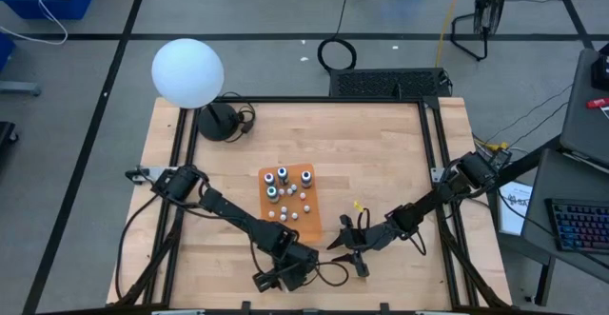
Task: Pick & Place food coloring
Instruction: Put the small orange food coloring bottle into the orange bin
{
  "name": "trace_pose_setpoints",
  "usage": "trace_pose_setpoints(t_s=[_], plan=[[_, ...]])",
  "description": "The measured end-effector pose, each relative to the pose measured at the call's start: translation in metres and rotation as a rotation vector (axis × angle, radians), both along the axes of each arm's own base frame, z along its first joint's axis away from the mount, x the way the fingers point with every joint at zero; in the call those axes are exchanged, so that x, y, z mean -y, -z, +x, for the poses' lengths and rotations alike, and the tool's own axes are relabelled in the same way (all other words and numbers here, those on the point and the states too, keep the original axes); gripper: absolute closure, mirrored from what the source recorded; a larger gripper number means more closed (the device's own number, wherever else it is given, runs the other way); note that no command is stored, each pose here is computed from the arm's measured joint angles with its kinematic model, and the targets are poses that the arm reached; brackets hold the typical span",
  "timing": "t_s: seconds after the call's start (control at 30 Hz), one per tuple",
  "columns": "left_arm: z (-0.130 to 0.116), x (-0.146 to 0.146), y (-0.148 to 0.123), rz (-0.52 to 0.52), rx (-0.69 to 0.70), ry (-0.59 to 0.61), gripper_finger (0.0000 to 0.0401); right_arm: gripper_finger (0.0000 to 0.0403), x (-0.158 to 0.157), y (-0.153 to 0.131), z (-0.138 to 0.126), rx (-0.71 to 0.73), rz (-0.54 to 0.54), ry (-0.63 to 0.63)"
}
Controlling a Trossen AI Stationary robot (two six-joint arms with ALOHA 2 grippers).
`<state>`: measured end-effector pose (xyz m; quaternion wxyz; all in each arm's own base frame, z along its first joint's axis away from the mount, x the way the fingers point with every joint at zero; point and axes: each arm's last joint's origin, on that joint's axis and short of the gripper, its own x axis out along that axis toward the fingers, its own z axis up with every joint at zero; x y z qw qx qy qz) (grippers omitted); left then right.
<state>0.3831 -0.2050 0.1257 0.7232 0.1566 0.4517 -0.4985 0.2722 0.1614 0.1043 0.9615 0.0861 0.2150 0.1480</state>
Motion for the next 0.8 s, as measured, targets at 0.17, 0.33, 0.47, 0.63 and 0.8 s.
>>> trace_pose_setpoints(t_s=[0.17, 0.33, 0.47, 0.63, 0.8], plan=[[0.000, -0.002, 0.000, 0.007, 0.005, 0.004, 0.0219, 0.0243, 0.000, 0.000, 0.000, 0.000, 0.000, 0.000], [0.002, -0.006, 0.001, 0.019, 0.013, 0.011, 0.0271, 0.0243, 0.000, 0.000, 0.000, 0.000, 0.000, 0.000], [0.003, -0.008, 0.001, 0.030, 0.024, 0.012, 0.0308, 0.0243, 0.000, 0.000, 0.000, 0.000, 0.000, 0.001], [0.003, -0.008, 0.001, 0.041, 0.042, 0.026, 0.0332, 0.0243, 0.000, 0.000, 0.000, 0.000, 0.000, 0.001], [-0.002, -0.005, -0.012, 0.131, 0.101, 0.001, 0.0333, 0.0243, 0.000, -0.002, 0.001, 0.024, 0.005, -0.002]])
